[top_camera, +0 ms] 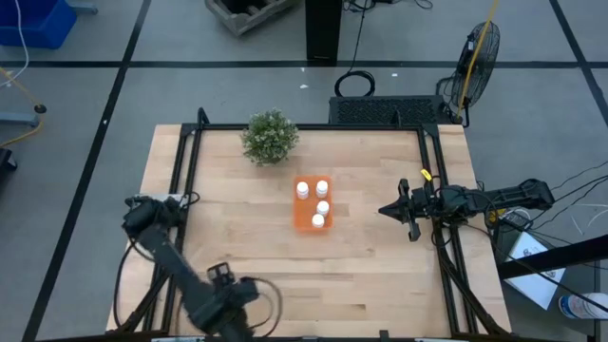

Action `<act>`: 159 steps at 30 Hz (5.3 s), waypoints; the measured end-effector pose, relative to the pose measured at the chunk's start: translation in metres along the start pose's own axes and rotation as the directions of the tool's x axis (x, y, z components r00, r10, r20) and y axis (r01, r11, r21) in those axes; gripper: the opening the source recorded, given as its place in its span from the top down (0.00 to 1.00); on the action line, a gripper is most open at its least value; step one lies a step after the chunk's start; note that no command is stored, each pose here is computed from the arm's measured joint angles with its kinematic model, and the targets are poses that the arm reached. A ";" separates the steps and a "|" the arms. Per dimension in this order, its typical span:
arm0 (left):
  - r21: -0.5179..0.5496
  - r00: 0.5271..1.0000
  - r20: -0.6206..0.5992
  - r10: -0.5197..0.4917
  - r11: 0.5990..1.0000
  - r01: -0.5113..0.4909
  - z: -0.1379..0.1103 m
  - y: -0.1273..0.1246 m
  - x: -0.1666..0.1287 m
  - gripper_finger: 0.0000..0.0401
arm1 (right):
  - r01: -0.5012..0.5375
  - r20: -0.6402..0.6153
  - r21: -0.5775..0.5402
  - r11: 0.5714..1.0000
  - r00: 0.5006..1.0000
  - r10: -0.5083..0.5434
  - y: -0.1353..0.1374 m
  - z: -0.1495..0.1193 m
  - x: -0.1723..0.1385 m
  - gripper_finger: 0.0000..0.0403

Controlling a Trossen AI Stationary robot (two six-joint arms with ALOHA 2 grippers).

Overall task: Pick and place pill bottles into a basket
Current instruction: Put the white medicine bottle into the orange bin

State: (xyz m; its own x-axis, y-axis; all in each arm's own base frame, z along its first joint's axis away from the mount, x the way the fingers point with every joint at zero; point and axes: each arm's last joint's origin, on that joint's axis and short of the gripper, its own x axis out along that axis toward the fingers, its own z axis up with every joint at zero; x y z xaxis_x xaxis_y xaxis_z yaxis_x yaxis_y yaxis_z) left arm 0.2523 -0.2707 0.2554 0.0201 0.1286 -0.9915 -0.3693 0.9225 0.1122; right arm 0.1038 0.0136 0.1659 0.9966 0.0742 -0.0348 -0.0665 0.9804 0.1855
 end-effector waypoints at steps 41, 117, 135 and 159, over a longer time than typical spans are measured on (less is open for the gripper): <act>-0.301 0.997 0.064 -0.049 0.951 0.066 -0.079 -0.025 -0.006 0.29 | 0.000 0.000 0.000 1.000 1.000 0.000 0.000 0.000 0.000 1.00; -0.185 0.997 0.073 -0.024 0.982 0.037 -0.013 -0.007 0.070 0.51 | 0.000 0.000 0.000 1.000 1.000 0.000 0.000 0.000 0.000 1.00; -0.024 0.980 0.192 -0.049 0.998 0.055 0.111 0.097 0.032 0.53 | 0.000 0.000 0.000 1.000 1.000 0.000 0.000 0.000 0.000 1.00; -0.179 0.886 0.434 -0.163 0.948 0.263 0.211 0.239 0.018 0.56 | 0.000 0.000 0.000 1.000 1.000 0.000 0.000 0.000 0.000 1.00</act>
State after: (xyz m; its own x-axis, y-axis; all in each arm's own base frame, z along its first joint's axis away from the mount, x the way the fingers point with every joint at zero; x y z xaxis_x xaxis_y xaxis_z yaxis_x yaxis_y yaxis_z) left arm 0.3599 0.0290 0.2787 0.4814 0.1213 -0.8681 -0.5115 0.8431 -0.1659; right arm 0.1038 0.0137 0.1660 0.9966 0.0746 -0.0344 -0.0669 0.9804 0.1855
